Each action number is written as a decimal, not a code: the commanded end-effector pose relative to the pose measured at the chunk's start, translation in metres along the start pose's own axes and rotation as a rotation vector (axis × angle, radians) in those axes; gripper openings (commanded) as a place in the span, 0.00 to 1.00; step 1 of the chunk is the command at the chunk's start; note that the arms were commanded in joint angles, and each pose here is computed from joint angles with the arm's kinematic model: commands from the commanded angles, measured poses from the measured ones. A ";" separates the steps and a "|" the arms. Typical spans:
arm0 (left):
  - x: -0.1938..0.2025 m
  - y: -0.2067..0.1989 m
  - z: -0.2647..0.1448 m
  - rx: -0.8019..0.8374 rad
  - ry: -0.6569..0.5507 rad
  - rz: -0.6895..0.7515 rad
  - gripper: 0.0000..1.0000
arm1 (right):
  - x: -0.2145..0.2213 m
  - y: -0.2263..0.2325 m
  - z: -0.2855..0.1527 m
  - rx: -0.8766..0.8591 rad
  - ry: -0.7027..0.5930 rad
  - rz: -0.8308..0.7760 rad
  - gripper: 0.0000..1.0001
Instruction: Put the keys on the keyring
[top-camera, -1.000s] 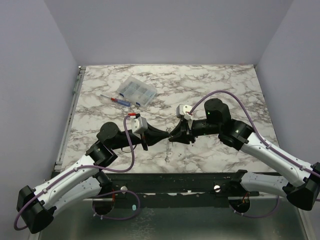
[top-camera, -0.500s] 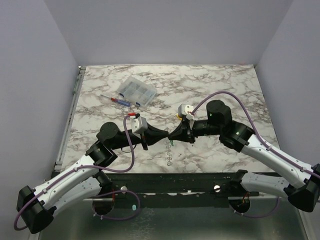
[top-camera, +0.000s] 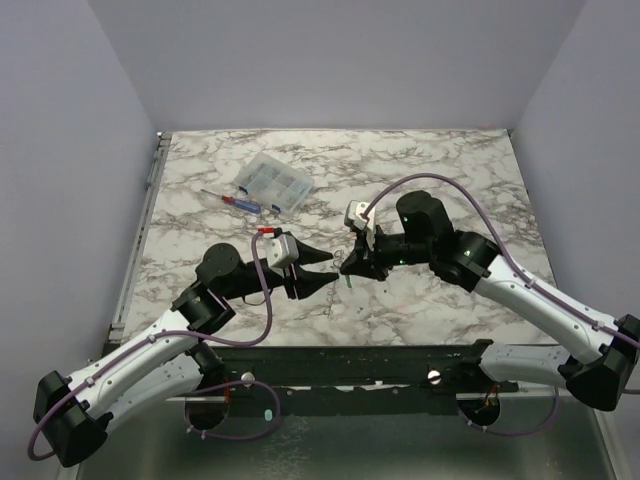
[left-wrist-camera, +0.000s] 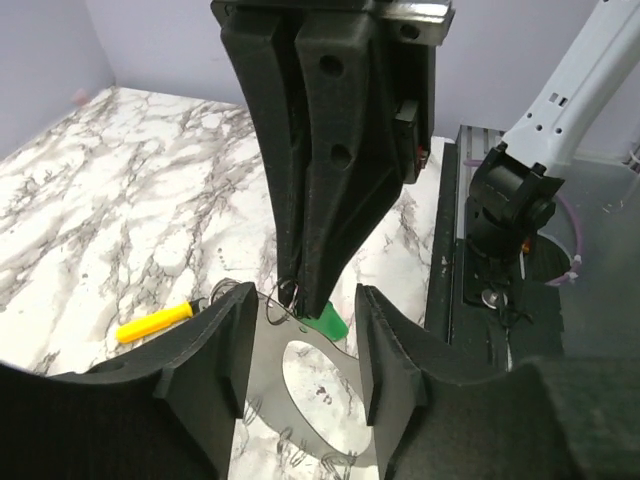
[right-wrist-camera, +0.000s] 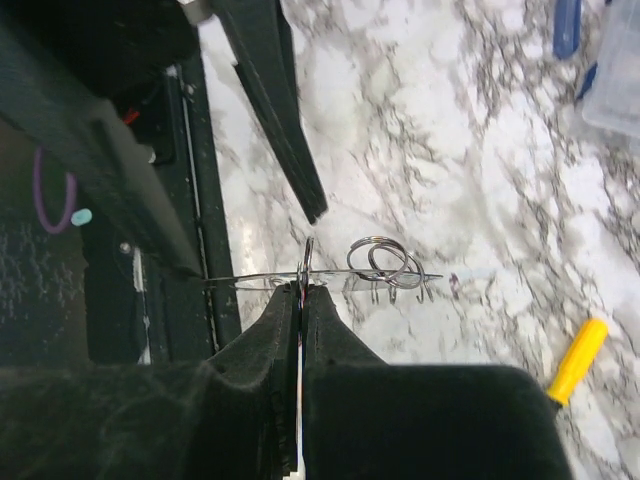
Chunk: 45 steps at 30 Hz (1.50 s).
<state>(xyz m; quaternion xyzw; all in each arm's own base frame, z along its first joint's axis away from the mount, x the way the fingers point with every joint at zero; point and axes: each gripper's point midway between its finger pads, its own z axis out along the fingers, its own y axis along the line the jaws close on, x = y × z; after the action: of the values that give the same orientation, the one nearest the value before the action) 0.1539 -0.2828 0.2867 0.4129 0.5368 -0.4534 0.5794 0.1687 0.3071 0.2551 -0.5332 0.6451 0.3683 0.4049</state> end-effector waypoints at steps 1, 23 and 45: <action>-0.006 0.004 -0.001 -0.016 0.017 0.054 0.52 | 0.015 -0.013 -0.010 0.084 0.120 0.021 0.01; 0.014 -0.032 0.014 0.234 0.103 -0.044 0.36 | 0.026 0.025 -0.019 -0.055 0.329 0.108 0.01; 0.026 -0.040 0.019 0.242 0.124 -0.056 0.23 | 0.009 0.042 -0.016 -0.142 0.271 0.063 0.01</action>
<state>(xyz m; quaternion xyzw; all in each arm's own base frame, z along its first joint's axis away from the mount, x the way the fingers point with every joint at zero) 0.1240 -0.3093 0.2576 0.4889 0.5333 -0.4971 0.4790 0.1278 0.2887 0.2333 -0.5754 0.7129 0.3280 0.2306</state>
